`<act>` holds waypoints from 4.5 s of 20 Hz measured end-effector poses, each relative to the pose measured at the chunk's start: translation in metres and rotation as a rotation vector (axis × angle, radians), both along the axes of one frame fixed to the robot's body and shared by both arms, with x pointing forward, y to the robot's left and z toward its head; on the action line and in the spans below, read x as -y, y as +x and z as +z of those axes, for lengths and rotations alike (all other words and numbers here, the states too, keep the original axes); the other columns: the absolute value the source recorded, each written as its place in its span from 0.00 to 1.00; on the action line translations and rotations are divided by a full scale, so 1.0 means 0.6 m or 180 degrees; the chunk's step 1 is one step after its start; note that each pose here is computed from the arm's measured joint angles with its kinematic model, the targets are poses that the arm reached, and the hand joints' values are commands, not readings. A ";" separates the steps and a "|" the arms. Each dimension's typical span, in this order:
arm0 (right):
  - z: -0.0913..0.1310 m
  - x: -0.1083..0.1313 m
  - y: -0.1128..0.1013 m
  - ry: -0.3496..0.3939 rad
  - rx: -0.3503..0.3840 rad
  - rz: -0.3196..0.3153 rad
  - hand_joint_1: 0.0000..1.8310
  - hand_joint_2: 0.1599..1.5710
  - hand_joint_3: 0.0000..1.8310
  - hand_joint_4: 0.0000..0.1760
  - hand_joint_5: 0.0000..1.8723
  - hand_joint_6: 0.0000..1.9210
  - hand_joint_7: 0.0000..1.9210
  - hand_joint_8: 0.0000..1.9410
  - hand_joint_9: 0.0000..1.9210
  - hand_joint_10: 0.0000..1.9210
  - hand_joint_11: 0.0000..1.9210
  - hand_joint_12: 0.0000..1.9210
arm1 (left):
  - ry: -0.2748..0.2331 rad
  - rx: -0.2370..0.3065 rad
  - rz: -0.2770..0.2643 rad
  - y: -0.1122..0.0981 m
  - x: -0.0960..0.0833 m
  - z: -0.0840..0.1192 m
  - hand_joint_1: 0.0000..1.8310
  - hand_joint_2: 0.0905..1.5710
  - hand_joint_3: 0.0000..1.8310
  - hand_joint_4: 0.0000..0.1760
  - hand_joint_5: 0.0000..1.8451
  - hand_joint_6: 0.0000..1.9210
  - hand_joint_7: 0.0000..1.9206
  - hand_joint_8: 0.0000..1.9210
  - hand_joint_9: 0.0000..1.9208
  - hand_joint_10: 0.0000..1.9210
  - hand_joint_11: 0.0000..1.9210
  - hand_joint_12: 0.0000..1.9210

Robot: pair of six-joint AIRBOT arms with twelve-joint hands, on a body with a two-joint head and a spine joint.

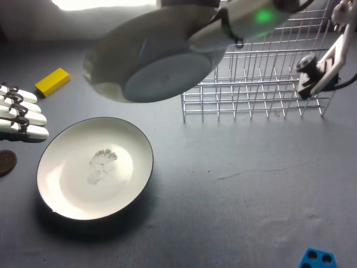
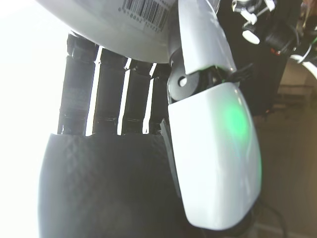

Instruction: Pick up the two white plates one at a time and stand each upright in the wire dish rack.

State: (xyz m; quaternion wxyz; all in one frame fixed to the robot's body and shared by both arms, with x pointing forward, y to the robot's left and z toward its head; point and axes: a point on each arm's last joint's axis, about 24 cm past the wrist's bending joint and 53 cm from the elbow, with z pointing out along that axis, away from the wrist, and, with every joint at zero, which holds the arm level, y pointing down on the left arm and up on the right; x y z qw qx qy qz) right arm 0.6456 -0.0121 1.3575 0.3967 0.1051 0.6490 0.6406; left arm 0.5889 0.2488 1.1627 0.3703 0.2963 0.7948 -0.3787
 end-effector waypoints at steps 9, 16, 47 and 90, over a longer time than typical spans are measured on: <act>0.006 0.070 0.049 0.0194 -0.0117 -0.0277 0.75 0.68 0.00 0.00 0.44 0.57 0.49 0.49 0.54 0.56 0.51 0.54 | 0.0002 0.0015 -0.0014 0.000 0.002 0.000 0.00 0.64 0.00 0.00 0.01 0.00 0.00 0.00 0.00 0.00 0.00 0.00; 0.000 0.092 0.070 0.0349 -0.0304 -0.0352 0.75 0.69 0.00 0.00 0.41 0.60 0.48 0.51 0.54 0.57 0.52 0.55 | 0.0003 0.0021 -0.0021 0.001 0.003 0.000 0.00 0.63 0.00 0.00 0.01 0.00 0.00 0.00 0.00 0.00 0.00 0.00; -0.069 0.234 0.163 0.0574 -0.0643 -0.0830 0.76 0.68 0.00 0.00 0.42 0.60 0.49 0.49 0.53 0.56 0.47 0.63 | 0.0254 -0.0138 -0.0162 0.013 0.081 -0.110 0.00 0.63 0.00 0.00 0.02 0.00 0.01 0.00 0.00 0.00 0.00 0.00; -0.182 0.235 0.229 0.0421 -0.0990 -0.1002 0.62 0.66 0.00 0.00 0.37 0.21 0.50 0.07 0.49 0.15 0.31 0.65 | 0.0615 0.0115 -0.0055 0.049 0.029 -0.147 0.00 0.63 0.00 0.00 0.03 0.00 0.02 0.01 0.01 0.00 0.00 0.00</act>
